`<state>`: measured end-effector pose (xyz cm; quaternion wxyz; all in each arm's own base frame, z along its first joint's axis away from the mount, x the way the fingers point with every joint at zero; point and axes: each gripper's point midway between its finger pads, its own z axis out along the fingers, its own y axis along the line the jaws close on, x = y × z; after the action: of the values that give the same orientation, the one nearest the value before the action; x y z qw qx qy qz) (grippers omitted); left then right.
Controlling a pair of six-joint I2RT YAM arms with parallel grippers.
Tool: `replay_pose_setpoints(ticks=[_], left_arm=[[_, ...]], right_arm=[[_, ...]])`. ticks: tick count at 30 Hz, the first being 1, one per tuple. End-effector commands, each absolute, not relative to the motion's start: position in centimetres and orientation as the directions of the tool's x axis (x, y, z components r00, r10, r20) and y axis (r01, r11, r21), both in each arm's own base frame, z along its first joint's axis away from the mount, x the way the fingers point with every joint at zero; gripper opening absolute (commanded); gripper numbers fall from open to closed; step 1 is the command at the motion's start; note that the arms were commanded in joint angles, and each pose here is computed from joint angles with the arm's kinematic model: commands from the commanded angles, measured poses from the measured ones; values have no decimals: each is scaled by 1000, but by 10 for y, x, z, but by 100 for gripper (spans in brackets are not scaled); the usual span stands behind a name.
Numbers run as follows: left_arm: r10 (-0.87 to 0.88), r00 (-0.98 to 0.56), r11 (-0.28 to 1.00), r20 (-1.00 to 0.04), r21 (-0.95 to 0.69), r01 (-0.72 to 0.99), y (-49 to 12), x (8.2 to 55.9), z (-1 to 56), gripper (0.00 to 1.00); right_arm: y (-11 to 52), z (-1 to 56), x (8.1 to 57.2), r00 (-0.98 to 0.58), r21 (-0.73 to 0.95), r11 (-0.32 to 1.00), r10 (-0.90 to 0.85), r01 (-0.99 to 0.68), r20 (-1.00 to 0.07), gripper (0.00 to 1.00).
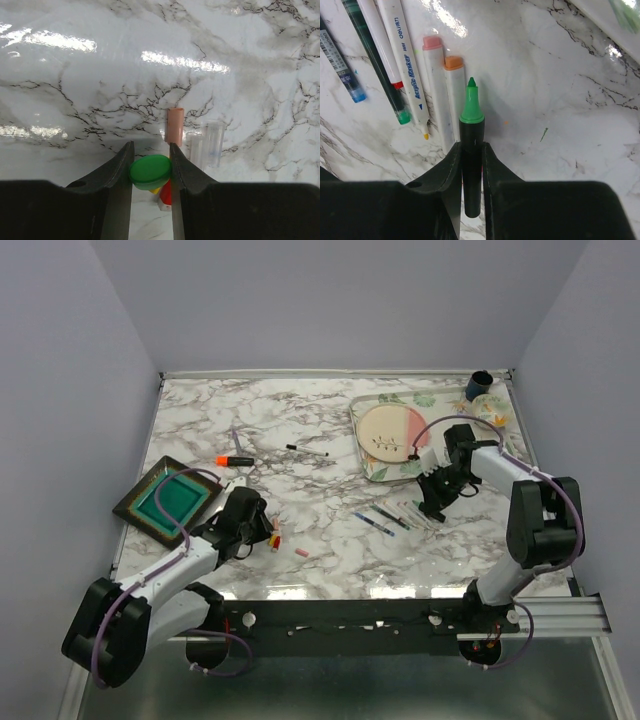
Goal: Open the pen caps
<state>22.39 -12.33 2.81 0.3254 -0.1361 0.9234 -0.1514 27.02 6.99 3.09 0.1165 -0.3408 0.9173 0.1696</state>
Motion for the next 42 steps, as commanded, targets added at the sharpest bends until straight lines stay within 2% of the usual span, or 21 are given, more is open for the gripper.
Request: replay_pose_setpoints(ticks=[1,11,16,21,28,30,33,40,42], left_arm=[[-337,-757,914,-560,-386,-121,-130,228,32,23],[-330,-767,915,-551,-386,-117,-132,227,29,31],[-328,-767,915,-551,-387,-114,-133,229,30,38],[-327,-770,915,-548,-386,-114,-134,229,30,42],[-325,-771,917,-548,-382,-116,-134,230,32,56],[-326,-768,918,-552,-377,-119,-133,231,34,57],[-339,-742,919,-578,-374,-127,-129,237,45,59],[-351,-625,929,-697,-344,-138,-118,269,97,78],[-338,-611,935,-716,-331,-130,-119,282,111,81]], right_arm=[[75,28,265,-750,294,691,-583,-660,-313,27],[75,29,266,-750,290,693,-582,-660,-314,39],[73,39,272,-734,247,700,-579,-671,-354,45],[74,51,278,-714,213,700,-573,-681,-401,48],[77,63,280,-688,194,689,-571,-698,-447,50],[78,68,281,-679,184,687,-571,-703,-462,50],[80,76,282,-658,172,676,-571,-716,-491,50],[92,101,281,-583,155,628,-564,-763,-584,50],[94,107,280,-564,147,617,-563,-773,-604,50]])
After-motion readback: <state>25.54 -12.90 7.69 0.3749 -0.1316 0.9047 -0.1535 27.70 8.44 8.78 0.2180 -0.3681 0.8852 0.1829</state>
